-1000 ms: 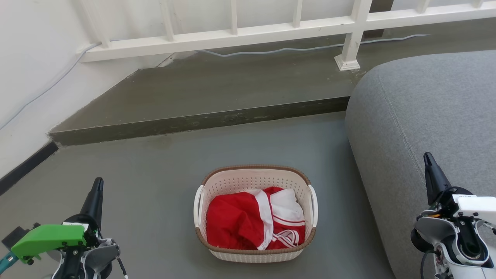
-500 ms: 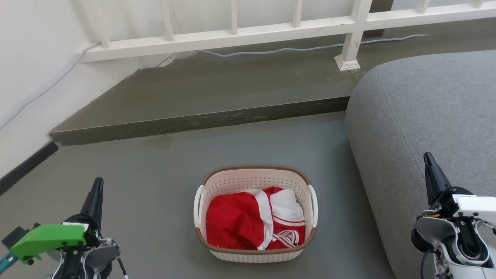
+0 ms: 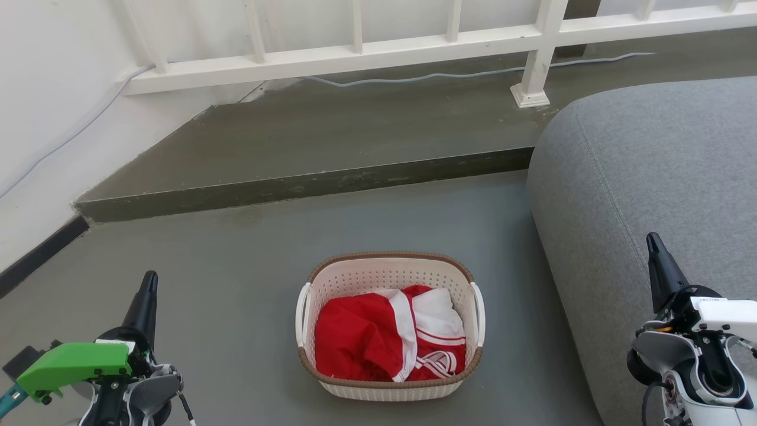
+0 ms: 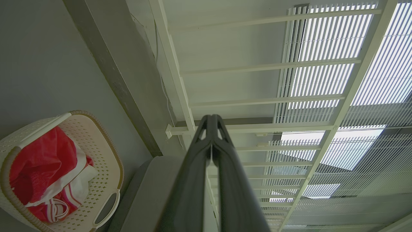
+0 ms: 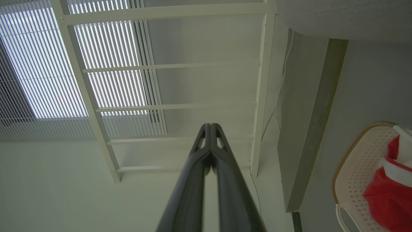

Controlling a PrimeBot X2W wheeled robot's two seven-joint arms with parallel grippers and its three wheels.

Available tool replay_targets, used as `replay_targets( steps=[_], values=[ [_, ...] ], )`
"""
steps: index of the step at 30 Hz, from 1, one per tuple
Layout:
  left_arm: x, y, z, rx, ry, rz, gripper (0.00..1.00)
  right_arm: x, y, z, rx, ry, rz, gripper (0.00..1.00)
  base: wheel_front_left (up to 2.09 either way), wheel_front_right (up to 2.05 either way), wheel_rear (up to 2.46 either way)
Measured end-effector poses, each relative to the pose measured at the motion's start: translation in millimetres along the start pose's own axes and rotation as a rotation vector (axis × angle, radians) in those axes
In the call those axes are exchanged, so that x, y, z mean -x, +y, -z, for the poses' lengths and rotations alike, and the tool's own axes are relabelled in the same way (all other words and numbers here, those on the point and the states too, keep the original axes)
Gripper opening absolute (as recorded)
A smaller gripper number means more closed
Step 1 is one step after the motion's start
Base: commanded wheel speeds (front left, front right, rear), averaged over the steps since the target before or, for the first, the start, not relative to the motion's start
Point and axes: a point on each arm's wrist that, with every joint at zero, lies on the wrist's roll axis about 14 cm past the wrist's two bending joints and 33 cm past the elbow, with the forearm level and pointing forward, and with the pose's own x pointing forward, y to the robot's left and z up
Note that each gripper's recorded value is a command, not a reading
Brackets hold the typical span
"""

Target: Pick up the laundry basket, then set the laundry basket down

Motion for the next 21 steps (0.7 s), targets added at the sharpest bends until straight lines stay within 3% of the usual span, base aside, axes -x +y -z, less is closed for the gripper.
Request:
replay_targets(
  steps=[21],
  values=[
    [0.0,-0.1,0.0,0.000,0.000,0.000,0.00,0.0,0.0,0.0,0.000,0.000,0.000,0.00,0.00,0.00,0.00]
  ],
)
